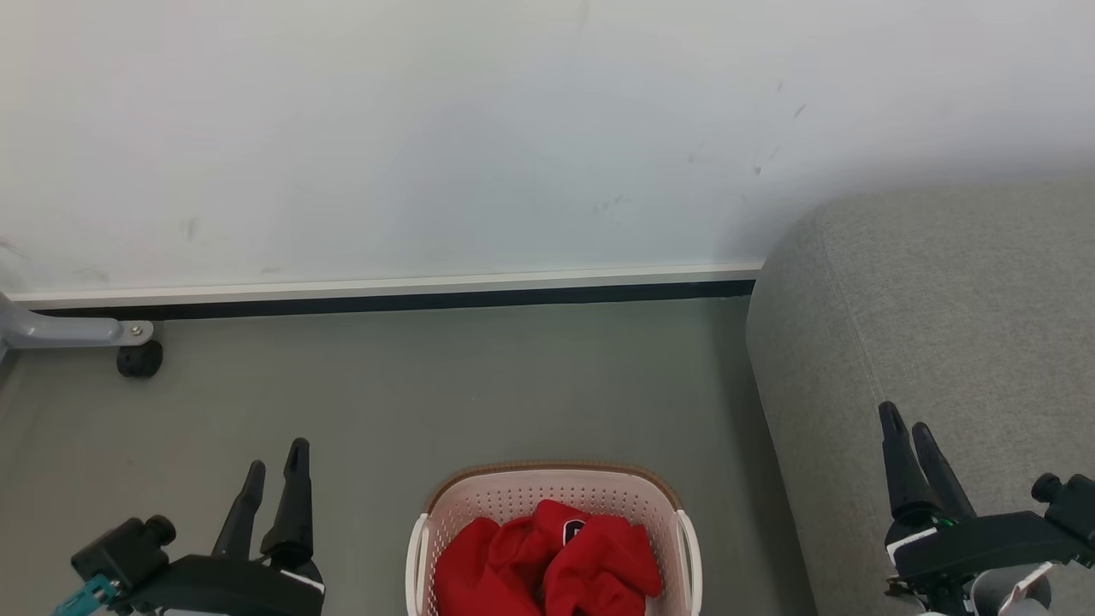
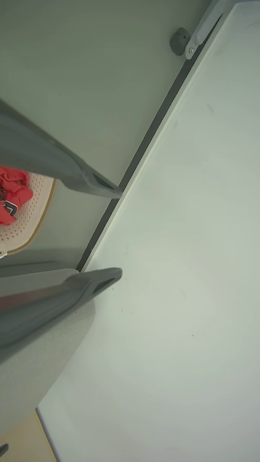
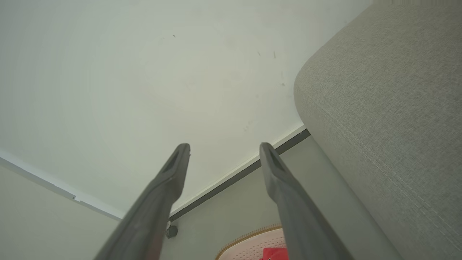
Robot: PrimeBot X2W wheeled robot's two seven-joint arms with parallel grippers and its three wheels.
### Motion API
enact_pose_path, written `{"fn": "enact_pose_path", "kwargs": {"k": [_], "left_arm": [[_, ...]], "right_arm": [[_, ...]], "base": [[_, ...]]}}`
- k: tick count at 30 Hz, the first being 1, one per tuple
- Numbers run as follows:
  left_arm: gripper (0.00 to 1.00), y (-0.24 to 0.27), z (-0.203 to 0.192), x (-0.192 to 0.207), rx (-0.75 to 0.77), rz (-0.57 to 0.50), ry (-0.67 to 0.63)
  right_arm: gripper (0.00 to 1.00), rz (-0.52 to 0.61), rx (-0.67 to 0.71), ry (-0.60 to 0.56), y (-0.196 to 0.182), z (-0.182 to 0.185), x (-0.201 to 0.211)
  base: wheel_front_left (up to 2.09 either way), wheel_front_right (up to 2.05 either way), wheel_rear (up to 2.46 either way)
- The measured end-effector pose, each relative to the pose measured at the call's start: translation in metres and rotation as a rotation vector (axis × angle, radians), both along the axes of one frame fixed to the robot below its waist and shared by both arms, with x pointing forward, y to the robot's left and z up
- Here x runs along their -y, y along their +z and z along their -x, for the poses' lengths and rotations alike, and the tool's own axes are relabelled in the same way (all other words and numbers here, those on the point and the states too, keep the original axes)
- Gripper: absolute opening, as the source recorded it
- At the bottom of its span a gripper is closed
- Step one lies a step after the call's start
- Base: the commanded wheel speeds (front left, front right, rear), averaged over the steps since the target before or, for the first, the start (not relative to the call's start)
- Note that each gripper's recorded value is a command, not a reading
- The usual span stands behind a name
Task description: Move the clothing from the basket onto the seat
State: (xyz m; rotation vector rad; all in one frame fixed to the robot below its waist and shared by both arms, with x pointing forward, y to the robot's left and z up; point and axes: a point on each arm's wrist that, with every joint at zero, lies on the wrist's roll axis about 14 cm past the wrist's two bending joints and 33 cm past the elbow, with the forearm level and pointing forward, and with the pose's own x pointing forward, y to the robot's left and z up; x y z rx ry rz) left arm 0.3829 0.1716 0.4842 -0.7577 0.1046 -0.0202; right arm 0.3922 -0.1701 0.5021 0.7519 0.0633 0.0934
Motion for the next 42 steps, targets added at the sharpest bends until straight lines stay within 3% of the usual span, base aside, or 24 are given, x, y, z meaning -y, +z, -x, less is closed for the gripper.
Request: {"fn": "enact_pose_path", "kwargs": {"k": [42], "left_arm": [[1.00, 0.041, -0.005, 0.018, 0.244, -0.499, -0.059]], "right_arm": [[1.00, 0.520, 0.243, 0.077, 0.035, -0.005, -0.022]], "base": [[0.00, 0.00, 0.00]]}}
